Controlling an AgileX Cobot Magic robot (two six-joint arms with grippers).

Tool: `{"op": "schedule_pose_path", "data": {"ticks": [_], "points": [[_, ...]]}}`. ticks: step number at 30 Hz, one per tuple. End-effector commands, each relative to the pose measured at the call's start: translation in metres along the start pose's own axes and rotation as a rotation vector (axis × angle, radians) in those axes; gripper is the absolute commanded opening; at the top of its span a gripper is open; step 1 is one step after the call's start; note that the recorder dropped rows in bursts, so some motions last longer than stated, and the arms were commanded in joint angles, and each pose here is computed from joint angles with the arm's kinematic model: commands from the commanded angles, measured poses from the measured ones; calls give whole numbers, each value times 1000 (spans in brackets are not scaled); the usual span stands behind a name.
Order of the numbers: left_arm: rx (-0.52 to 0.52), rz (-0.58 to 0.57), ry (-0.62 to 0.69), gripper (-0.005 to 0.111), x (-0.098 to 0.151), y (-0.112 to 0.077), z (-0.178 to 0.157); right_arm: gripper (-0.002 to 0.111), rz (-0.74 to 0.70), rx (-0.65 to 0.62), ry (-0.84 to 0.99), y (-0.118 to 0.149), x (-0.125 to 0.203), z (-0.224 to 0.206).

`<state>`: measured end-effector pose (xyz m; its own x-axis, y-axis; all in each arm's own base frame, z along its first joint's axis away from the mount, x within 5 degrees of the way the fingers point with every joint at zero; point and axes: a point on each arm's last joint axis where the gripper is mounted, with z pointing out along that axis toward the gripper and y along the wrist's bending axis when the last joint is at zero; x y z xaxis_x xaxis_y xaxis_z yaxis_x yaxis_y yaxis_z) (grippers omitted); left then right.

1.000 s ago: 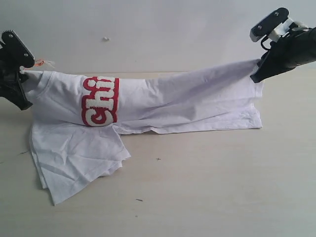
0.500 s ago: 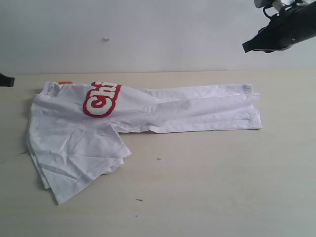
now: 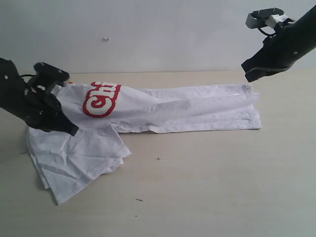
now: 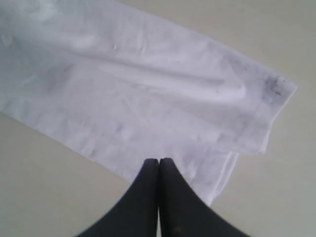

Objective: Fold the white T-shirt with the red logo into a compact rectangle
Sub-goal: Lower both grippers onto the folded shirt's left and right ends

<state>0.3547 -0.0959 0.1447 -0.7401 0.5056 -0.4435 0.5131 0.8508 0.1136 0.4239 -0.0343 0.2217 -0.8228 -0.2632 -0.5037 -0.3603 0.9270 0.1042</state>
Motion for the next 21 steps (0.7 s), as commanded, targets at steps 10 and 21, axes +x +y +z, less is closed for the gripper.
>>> {"op": "schedule_pose_path", "data": {"ticks": [10,21], "points": [[129,66,271,0,78,-54,15,0,46,29,-90,23,1,-58],[269,152,555,0,103,-62,-21,0,88,8,-111,33,12,-62]]}}
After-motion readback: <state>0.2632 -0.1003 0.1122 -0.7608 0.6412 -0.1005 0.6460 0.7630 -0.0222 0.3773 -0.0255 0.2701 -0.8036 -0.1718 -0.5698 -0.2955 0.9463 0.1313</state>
